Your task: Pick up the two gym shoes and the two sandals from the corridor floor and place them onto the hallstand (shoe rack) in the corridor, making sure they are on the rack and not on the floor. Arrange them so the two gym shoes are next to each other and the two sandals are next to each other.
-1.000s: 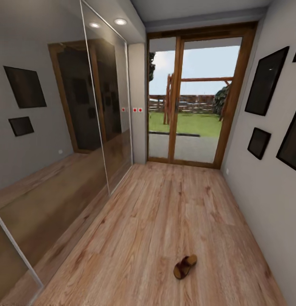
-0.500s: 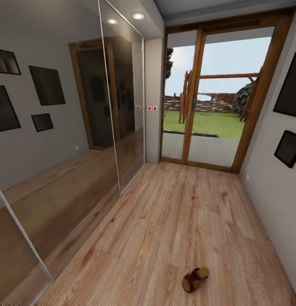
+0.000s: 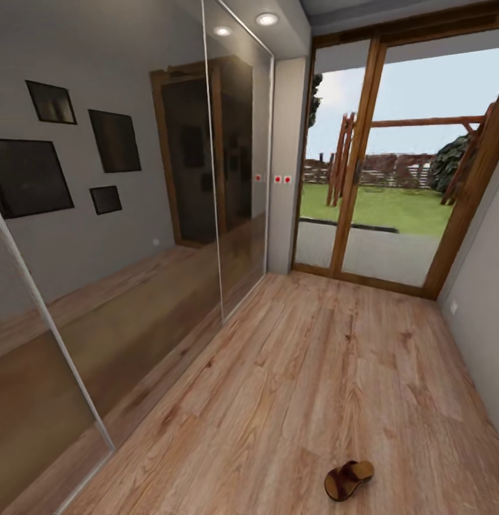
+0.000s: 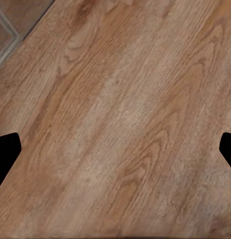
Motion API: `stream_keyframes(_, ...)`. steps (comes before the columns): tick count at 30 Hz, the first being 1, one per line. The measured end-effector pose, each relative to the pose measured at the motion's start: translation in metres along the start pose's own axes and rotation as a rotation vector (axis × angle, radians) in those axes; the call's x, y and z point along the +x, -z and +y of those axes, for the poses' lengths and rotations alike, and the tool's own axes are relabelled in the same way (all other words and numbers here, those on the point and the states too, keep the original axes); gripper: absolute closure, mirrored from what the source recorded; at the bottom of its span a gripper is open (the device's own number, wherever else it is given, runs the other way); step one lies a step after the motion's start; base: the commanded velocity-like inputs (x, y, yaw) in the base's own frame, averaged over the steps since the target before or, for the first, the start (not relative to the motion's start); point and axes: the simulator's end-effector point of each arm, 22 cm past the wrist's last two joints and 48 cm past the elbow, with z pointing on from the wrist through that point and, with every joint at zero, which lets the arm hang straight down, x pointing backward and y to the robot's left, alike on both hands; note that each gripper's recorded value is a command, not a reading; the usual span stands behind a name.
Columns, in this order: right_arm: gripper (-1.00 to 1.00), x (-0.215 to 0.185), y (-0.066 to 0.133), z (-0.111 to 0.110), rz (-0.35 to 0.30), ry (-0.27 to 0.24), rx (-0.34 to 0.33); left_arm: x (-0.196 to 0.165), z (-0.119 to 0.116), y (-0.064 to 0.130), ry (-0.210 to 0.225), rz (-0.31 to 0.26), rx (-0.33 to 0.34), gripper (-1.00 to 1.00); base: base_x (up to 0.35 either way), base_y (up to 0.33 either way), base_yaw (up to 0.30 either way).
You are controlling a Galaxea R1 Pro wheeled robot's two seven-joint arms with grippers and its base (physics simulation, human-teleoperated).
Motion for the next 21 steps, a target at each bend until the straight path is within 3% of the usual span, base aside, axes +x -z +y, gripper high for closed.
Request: stream_keyframes(21,-1.0,0.0077,0.0003,0.0018,0.018,0.002,-0.003,0.0063,0.0,-0.0006,-0.001,0.015,0.0,-1.0,0.0,0.0,0.23)
